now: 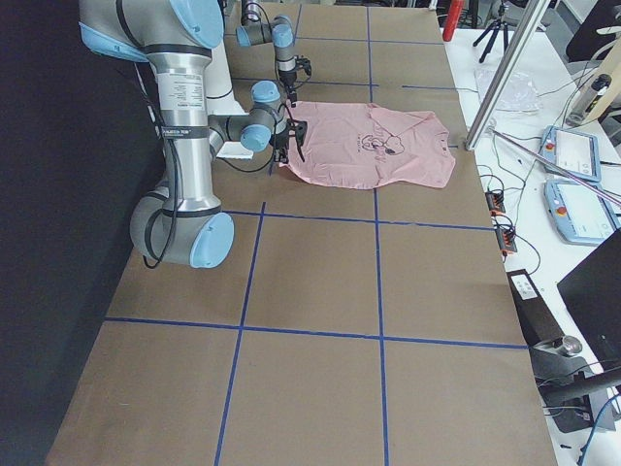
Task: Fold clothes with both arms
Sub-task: 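Close both grippers on the hem corners, then lift the hem with both grippers and fold it toward the collar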
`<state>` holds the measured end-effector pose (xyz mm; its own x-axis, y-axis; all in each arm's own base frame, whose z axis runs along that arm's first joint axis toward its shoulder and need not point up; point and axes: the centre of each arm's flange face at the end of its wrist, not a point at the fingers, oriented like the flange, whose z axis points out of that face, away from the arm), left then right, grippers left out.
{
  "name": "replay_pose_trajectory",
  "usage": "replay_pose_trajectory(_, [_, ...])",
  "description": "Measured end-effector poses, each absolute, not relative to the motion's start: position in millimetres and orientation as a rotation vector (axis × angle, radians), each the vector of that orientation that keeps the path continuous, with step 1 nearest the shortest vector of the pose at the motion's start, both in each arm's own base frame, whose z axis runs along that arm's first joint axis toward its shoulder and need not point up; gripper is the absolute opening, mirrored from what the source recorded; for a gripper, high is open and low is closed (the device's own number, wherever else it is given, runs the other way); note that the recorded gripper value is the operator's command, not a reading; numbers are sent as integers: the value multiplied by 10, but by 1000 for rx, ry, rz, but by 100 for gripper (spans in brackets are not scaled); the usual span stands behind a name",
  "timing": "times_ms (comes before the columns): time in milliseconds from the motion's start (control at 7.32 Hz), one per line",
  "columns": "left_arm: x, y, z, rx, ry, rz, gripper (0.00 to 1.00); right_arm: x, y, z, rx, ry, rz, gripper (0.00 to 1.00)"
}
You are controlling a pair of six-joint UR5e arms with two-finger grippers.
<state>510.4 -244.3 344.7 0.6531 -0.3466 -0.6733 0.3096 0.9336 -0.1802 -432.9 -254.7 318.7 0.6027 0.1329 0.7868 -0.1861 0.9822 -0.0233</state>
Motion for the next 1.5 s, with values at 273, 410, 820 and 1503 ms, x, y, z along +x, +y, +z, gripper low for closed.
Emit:
replay_pose_trajectory(273, [5091,-2435,3418,-51,780,-371,25,-4329,-2551,3191,63,-904,185,0])
replay_pose_trajectory(410, [5090,-2432,3415,-51,780,-370,20,-4331,-2553,3191,63,-904,184,0])
replay_pose_trajectory(820, [5068,-2426,3371,-51,790,-369,0,-4329,-2554,3190,62,-905,184,0])
replay_pose_trajectory(1503, [4591,-2285,2771,-55,823,-358,0,-4097,-2625,3099,17,-932,186,0])
